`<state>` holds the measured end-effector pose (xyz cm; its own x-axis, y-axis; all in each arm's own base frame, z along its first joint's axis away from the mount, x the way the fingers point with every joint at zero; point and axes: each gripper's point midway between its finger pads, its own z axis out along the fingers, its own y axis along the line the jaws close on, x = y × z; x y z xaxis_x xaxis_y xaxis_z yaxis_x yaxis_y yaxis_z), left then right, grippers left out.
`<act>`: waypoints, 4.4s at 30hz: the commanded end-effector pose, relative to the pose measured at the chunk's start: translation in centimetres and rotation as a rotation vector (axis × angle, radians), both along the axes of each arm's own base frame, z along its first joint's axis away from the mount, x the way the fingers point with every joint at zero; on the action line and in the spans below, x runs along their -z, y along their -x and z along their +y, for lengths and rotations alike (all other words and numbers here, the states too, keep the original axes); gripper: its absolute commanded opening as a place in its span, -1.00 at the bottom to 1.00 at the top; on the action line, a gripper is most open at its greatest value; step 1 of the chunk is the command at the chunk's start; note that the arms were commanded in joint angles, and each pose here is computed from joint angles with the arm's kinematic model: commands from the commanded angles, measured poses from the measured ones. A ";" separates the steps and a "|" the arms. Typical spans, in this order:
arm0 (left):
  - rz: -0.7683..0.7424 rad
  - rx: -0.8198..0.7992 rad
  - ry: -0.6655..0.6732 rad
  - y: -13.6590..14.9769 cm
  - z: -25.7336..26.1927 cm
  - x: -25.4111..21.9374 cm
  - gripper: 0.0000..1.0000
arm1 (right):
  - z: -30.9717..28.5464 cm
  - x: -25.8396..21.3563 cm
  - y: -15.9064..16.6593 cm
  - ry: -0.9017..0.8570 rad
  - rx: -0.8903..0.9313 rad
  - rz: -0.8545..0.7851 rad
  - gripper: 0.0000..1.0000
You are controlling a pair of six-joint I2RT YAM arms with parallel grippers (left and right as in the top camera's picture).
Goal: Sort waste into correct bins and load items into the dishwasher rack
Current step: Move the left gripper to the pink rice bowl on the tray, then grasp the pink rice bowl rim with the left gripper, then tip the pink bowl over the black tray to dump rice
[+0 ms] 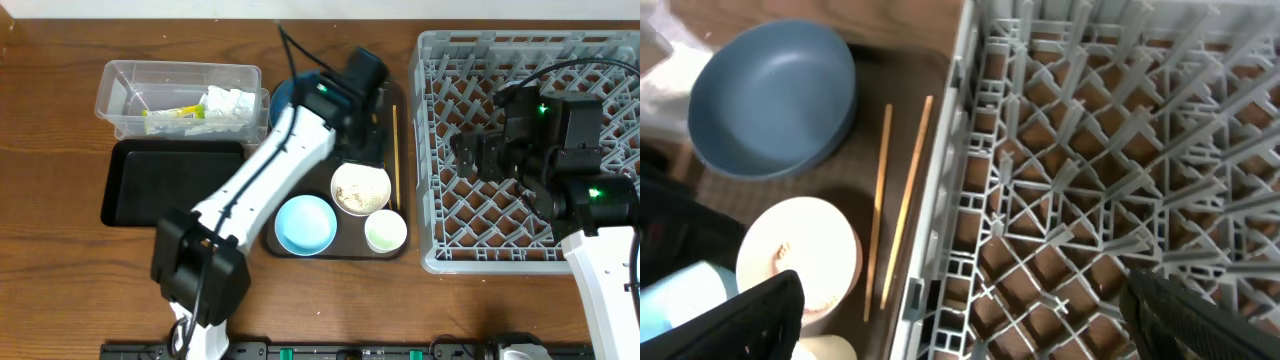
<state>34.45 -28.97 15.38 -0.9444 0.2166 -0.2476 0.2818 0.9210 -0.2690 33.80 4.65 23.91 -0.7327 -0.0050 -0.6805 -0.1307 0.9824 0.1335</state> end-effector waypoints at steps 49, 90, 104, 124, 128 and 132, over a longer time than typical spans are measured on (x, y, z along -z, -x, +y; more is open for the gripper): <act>0.091 -0.086 -0.198 1.3 -3.6 9.9 -0.88 | -8.2 -1.5 2.8 -0.007 0.372 0.017 0.98; 0.209 -0.365 0.341 -2.3 24.3 -3.9 -0.87 | -8.2 -1.6 2.7 -0.008 0.371 0.010 0.99; 0.094 -0.518 0.875 -2.1 31.6 -3.4 -0.88 | -8.2 -1.7 2.6 -0.009 0.371 0.003 0.98; 0.072 -0.741 1.334 -1.9 37.2 -3.0 -0.88 | -8.0 -1.6 2.7 -0.014 0.366 0.011 0.99; 0.102 -0.761 1.346 -1.7 37.1 -3.0 -0.88 | -8.0 -1.5 2.7 -0.014 0.366 0.015 0.99; 0.110 -0.766 1.349 -1.7 37.1 -3.1 -0.87 | -8.0 -1.5 2.7 -0.014 0.366 0.014 0.98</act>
<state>36.06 7.97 18.06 -0.7531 -0.6255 0.2040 -0.2141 -0.0602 -0.9750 30.98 -3.08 24.56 -0.7130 0.2520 -0.6543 0.2182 0.9666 0.1344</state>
